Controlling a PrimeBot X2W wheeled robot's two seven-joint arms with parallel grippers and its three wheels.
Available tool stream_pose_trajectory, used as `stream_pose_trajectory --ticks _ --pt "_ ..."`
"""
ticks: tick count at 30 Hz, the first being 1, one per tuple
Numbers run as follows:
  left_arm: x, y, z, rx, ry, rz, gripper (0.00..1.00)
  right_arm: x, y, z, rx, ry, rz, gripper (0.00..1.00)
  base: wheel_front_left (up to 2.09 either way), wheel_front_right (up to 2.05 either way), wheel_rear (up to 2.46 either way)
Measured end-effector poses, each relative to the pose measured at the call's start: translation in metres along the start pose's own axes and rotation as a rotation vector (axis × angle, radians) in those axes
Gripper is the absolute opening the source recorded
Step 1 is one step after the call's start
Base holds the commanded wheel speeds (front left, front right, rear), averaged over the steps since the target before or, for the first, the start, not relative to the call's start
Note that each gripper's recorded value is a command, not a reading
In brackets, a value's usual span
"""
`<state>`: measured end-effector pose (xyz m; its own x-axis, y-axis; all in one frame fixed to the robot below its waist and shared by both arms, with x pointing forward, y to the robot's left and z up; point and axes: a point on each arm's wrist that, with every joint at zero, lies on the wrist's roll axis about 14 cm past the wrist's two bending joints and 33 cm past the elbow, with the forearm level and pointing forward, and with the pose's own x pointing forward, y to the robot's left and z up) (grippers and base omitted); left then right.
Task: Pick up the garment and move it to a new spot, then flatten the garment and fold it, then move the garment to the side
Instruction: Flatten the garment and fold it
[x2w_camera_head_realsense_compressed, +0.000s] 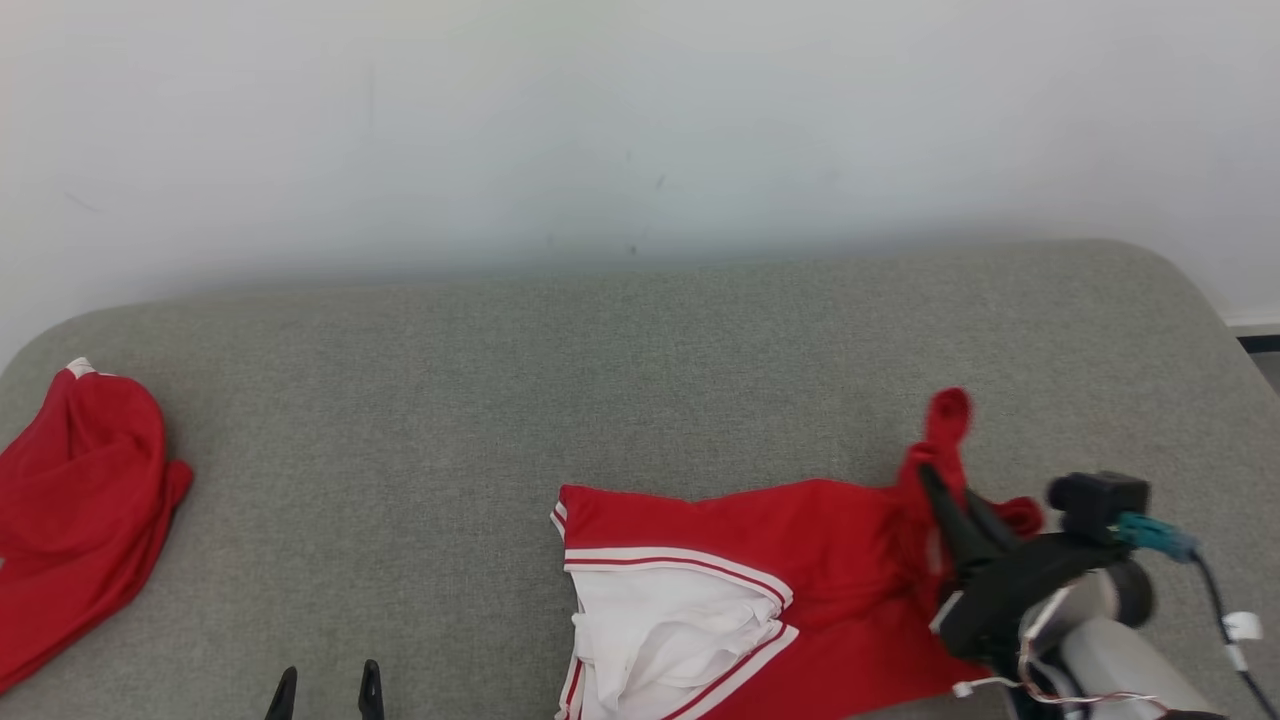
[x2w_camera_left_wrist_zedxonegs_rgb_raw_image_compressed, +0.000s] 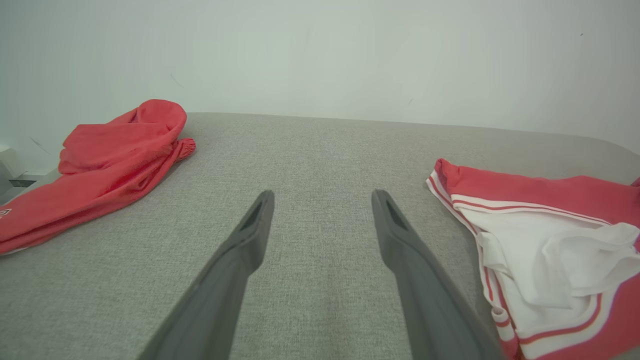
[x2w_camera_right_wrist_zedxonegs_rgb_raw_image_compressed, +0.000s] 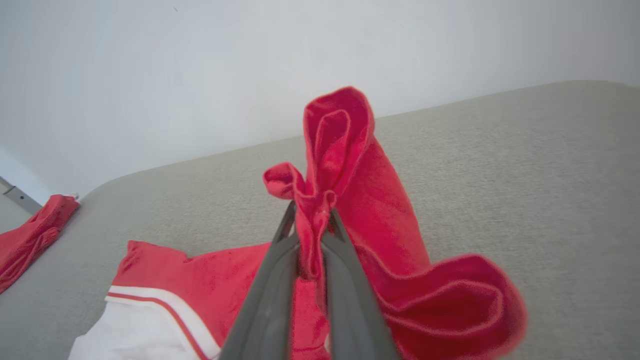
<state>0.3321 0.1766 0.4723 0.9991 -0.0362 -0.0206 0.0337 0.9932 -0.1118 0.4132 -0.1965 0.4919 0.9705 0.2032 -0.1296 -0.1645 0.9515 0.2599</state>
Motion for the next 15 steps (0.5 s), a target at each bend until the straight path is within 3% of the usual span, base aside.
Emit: stream_pose_trajectory --ticks 9,15 --pt "-0.005 -0.003 0.0 -0.018 -0.003 0.006 1.0 0.017 0.126 -0.012 0.067 0.039 0.289 0.0 0.0 0.0 0.0" --pt "-0.01 0.004 0.0 -0.026 -0.005 0.033 1.0 0.02 0.176 -0.033 0.092 0.098 0.383 0.0 0.0 0.0 0.0"
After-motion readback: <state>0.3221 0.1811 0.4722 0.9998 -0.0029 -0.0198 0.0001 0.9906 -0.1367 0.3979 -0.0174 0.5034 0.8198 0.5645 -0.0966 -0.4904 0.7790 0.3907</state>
